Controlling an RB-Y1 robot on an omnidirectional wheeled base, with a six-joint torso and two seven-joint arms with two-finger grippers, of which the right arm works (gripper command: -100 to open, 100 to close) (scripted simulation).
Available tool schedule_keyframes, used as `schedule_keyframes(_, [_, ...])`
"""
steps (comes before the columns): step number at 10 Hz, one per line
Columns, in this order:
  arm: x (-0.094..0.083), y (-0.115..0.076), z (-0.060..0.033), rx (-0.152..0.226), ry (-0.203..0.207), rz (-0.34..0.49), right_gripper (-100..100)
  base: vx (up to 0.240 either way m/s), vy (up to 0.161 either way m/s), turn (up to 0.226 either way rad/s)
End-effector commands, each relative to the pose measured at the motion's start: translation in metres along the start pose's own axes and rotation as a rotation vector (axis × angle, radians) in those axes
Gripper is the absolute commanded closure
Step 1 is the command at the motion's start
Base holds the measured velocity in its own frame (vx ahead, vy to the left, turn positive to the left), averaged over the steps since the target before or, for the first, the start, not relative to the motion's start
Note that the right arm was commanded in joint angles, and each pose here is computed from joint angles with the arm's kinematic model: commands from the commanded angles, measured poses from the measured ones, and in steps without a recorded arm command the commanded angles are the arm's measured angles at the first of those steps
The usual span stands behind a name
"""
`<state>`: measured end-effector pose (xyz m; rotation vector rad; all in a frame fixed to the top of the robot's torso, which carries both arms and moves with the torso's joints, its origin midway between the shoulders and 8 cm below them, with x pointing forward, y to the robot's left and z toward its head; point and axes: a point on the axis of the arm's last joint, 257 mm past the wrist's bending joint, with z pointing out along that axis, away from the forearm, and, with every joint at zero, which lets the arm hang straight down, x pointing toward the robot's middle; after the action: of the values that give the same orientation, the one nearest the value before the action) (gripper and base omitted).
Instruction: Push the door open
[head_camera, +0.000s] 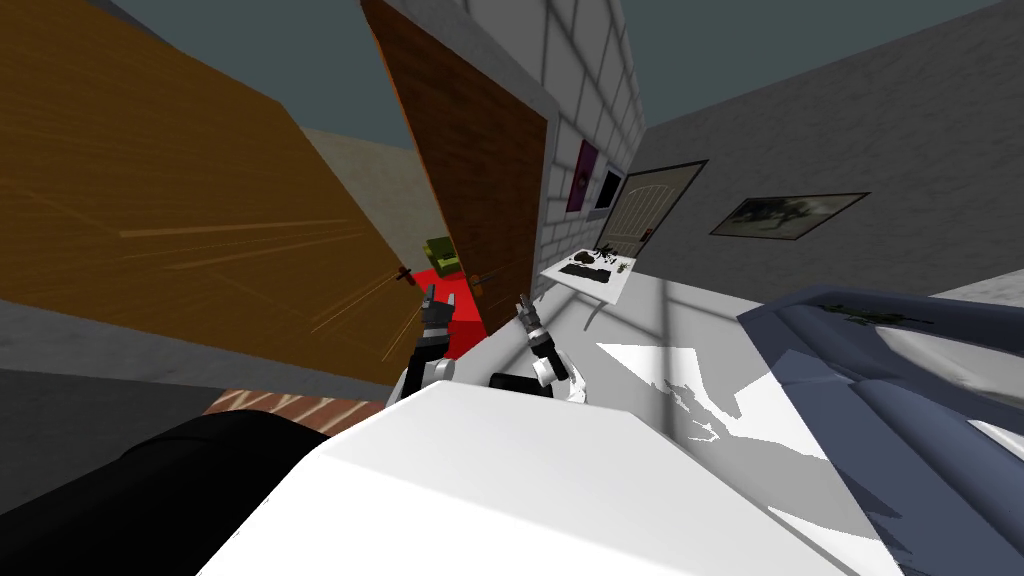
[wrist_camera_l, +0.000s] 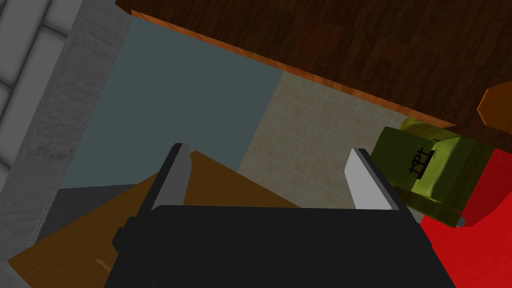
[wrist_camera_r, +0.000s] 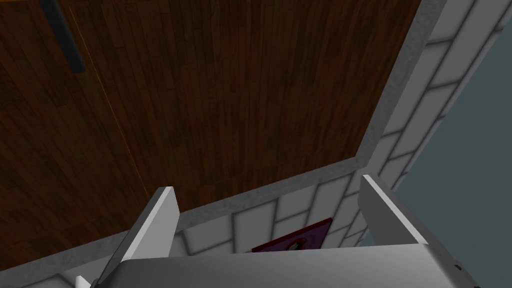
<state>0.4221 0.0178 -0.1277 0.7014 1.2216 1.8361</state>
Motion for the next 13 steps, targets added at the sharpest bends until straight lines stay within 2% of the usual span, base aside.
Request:
schedule_keyframes(1, [0.014, -0.01, 0.0033, 0.019, 0.029, 0.016, -100, 0.07, 0.032, -0.08])
schedule_keyframes(4, [0.038, -0.029, 0.0061, 0.056, 0.085, 0.042, -100, 0.086, 0.044, -0.078])
schedule_keyframes(5, [0.055, -0.041, 0.0068, 0.081, 0.122, 0.057, -100, 0.14, 0.081, -0.152])
schedule_keyframes(6, [0.062, -0.047, 0.0067, 0.094, 0.14, 0.064, -100, 0.131, 0.069, -0.096])
schedule_keyframes(8, [0.085, -0.065, 0.0055, 0.132, 0.192, 0.08, -100, 0.124, 0.049, -0.077])
schedule_keyframes(10, [0.099, -0.076, 0.0038, 0.157, 0.226, 0.088, -100, 0.097, 0.064, -0.099])
schedule_keyframes(11, [0.112, -0.086, 0.0014, 0.182, 0.259, 0.094, -100, 0.11, 0.058, -0.109])
schedule_keyframes(13, [0.118, -0.091, 0.0, 0.194, 0.274, 0.096, -100, 0.09, 0.046, -0.035])
